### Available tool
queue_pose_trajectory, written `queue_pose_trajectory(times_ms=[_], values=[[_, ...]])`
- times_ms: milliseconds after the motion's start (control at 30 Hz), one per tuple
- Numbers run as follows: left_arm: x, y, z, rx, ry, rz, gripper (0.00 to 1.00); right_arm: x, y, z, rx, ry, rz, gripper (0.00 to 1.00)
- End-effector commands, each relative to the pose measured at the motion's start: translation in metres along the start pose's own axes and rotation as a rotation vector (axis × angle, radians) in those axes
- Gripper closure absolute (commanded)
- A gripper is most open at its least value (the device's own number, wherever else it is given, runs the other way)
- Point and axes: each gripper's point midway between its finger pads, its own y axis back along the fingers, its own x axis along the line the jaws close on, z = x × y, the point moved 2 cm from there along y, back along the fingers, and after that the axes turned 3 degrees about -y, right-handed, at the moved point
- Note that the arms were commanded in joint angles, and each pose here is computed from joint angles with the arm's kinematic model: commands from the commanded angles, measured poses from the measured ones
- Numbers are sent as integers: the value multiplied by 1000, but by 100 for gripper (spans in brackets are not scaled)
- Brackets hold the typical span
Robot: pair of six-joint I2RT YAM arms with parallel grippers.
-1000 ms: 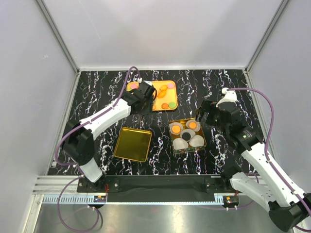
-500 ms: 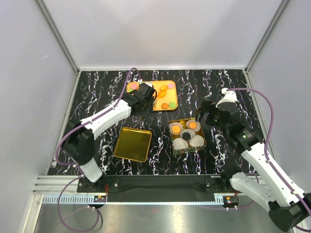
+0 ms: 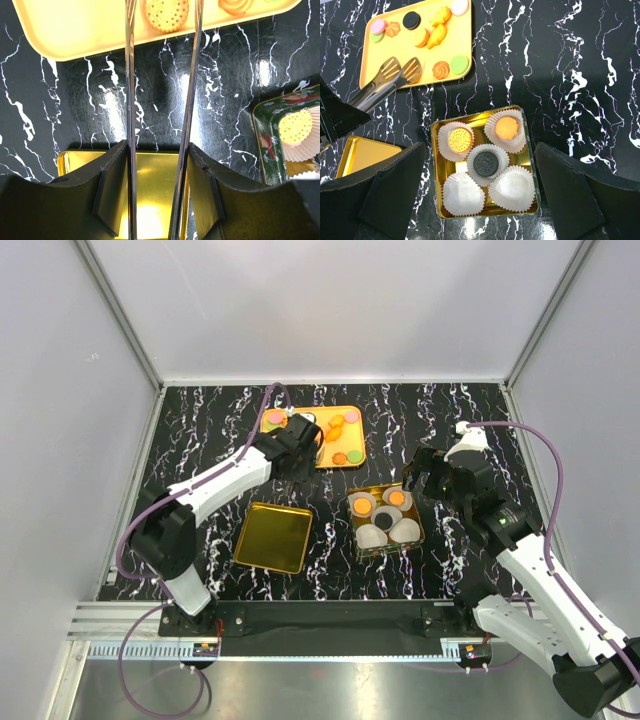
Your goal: Pack the cookies
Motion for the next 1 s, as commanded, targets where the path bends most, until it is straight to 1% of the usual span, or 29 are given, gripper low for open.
queue_pose_trajectory(times_ms=[0, 233, 300, 500, 767, 967], values=[[-7, -5, 2, -20, -7, -23, 49, 5, 0, 7, -37, -4, 25, 0], [-5, -8, -3, -8, -12, -4, 50, 6, -2, 7, -35, -7, 25, 0], [-6, -8, -4, -8, -11, -5, 55, 5, -2, 6, -33, -7, 25, 0], [-5, -6, -2, -13, -15, 6, 58, 5, -1, 7, -36, -8, 23, 0], [2, 9, 23, -85, -18, 46, 59, 5, 0, 7, -35, -5, 22, 0], [2, 16, 34, -111, -23, 52, 59, 4, 1, 8, -40, -6, 20, 0]])
